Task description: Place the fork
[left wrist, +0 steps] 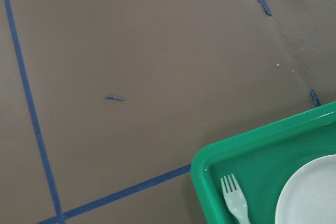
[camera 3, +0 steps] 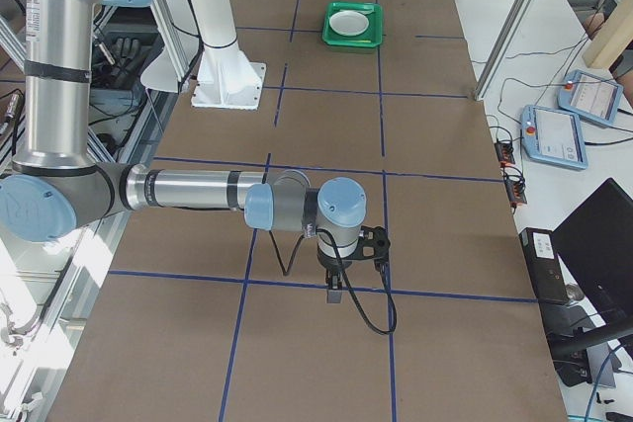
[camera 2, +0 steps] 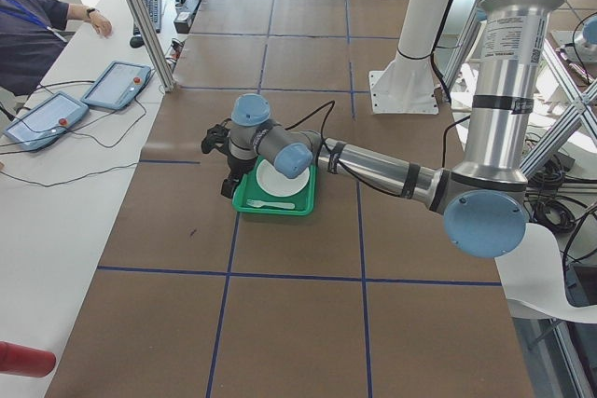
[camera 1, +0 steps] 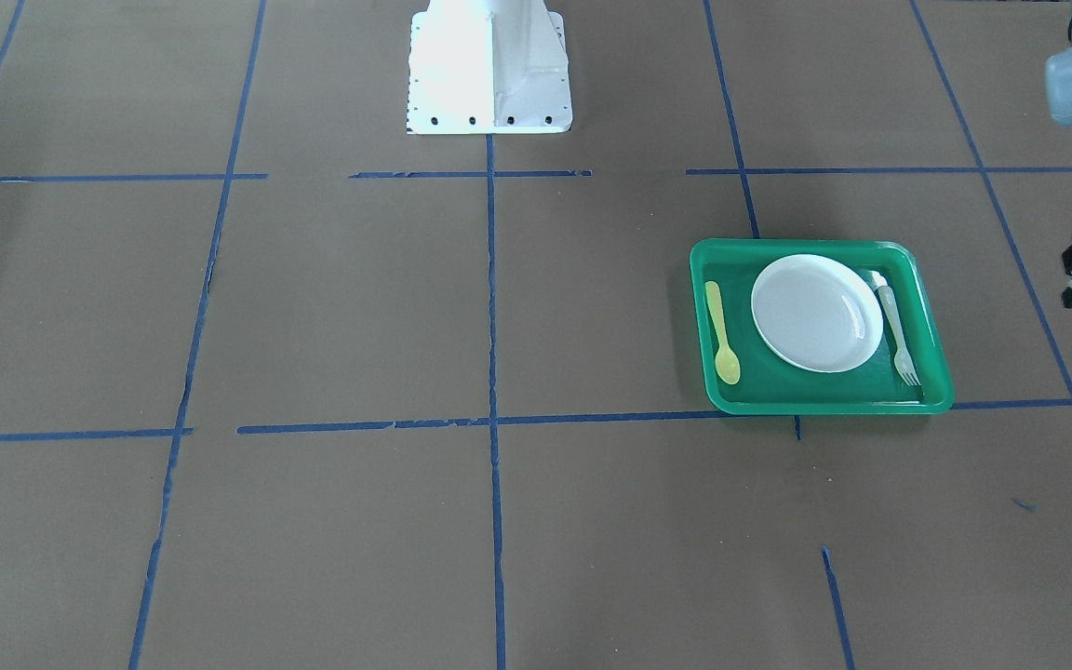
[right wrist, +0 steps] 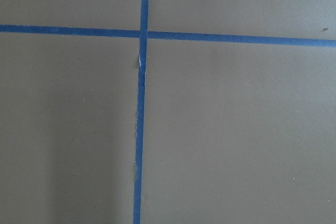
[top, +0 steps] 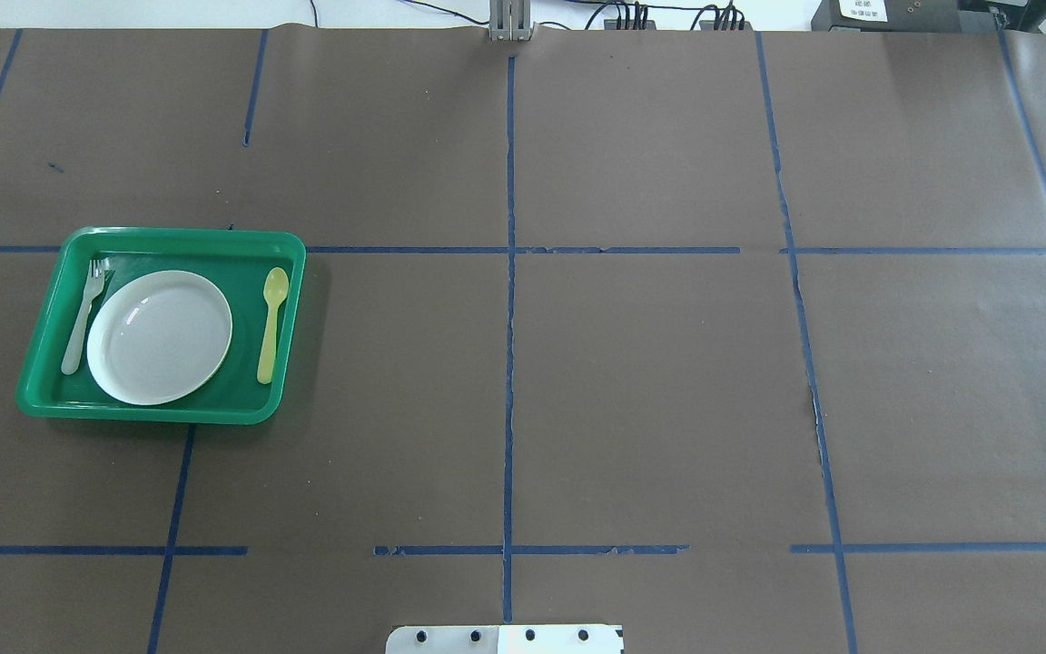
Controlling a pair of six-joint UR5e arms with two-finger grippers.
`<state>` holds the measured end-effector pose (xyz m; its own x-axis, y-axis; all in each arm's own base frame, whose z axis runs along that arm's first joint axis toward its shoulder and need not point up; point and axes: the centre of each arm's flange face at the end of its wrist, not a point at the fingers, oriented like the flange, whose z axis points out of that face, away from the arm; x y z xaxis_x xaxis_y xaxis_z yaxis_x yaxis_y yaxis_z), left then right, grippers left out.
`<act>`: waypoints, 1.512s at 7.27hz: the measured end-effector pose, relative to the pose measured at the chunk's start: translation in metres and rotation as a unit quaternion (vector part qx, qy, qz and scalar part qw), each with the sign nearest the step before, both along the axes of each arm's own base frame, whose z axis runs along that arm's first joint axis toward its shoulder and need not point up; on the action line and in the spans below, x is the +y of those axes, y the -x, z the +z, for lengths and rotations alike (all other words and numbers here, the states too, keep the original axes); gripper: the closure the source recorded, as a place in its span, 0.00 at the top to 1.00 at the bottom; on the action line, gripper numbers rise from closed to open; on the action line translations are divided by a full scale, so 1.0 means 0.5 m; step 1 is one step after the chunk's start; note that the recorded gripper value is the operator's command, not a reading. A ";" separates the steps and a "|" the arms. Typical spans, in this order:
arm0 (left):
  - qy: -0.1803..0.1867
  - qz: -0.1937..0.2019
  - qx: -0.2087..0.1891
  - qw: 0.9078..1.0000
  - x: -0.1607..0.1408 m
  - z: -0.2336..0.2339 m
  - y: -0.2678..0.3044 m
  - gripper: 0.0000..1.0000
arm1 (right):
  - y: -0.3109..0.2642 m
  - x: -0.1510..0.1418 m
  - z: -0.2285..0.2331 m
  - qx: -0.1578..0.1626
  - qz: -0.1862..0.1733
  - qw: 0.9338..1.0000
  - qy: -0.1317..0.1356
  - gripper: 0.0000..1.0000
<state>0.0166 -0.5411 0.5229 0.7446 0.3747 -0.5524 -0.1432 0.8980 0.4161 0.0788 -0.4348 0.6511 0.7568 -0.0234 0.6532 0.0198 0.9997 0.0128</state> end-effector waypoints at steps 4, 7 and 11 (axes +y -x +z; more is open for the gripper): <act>0.143 -0.019 0.020 0.989 0.080 0.156 0.193 1.00 | 0.000 0.000 0.000 0.000 0.000 1.000 0.000 1.00; 0.169 -0.019 0.039 0.985 0.109 0.241 0.192 1.00 | 0.000 0.000 0.000 0.000 0.000 1.000 0.000 1.00; 0.192 -0.021 0.040 0.980 0.117 0.261 0.191 1.00 | 0.000 0.000 0.000 0.000 0.000 1.000 0.000 1.00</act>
